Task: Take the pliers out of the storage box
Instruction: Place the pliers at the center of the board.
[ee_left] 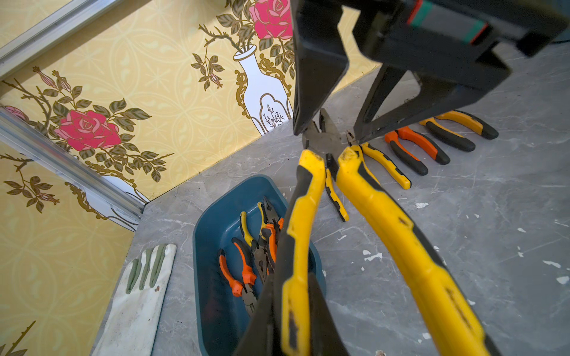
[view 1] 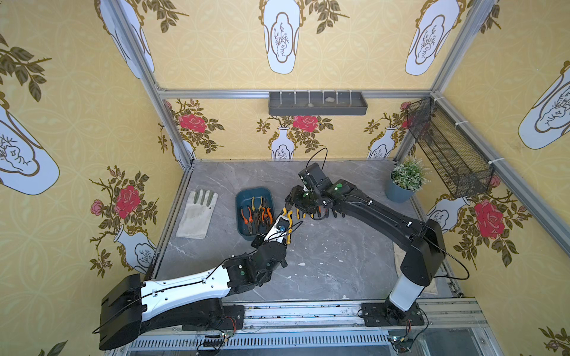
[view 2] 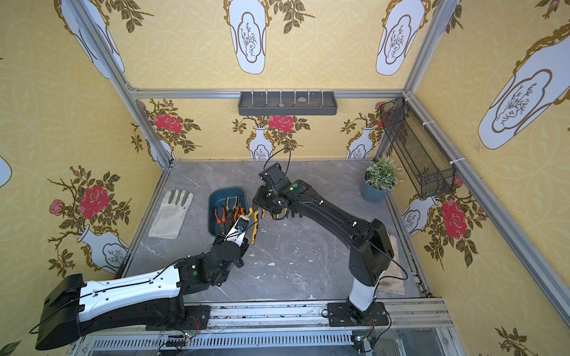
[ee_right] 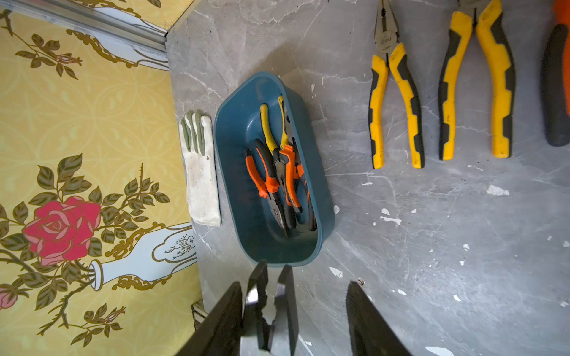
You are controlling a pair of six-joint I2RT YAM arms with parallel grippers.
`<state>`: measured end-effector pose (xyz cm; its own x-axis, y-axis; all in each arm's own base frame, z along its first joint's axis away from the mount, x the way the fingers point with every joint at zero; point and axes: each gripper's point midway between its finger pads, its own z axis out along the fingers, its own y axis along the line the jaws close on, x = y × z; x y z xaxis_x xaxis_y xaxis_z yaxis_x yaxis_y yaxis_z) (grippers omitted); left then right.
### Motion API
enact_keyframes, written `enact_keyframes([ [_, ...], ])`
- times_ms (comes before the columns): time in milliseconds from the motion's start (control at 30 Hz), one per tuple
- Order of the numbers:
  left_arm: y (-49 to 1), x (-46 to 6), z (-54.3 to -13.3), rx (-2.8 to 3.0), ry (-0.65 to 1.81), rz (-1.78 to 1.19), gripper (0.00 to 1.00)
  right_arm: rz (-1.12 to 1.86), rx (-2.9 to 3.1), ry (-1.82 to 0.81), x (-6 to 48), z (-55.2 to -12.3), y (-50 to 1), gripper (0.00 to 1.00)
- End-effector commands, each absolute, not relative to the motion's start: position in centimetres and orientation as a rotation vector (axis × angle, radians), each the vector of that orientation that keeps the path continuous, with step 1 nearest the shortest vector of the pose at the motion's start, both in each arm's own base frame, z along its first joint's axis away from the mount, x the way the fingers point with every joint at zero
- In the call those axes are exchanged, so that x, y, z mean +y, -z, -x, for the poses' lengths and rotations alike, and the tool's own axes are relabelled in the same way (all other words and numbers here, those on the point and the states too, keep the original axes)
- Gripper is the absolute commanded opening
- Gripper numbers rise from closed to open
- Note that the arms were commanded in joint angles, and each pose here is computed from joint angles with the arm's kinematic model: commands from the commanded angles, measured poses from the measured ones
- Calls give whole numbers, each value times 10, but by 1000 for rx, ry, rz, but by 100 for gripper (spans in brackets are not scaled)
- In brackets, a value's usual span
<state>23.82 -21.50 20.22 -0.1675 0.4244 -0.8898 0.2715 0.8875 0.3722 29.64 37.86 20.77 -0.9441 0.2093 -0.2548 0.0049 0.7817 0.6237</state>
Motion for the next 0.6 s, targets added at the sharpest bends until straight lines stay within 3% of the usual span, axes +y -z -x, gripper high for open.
enact_keyframes([
  [0, -219, -216, -242, 1729, -118, -449, 0, -145, 2666, -972, 387, -292, -210, 48],
  [433, -217, -218, -243, 1734, -130, -466, 0, -79, 2699, -952, 393, -280, -203, 44],
  [567, -216, -219, -243, 1737, -128, -468, 0, -80, 2705, -929, 392, -280, -199, 38],
])
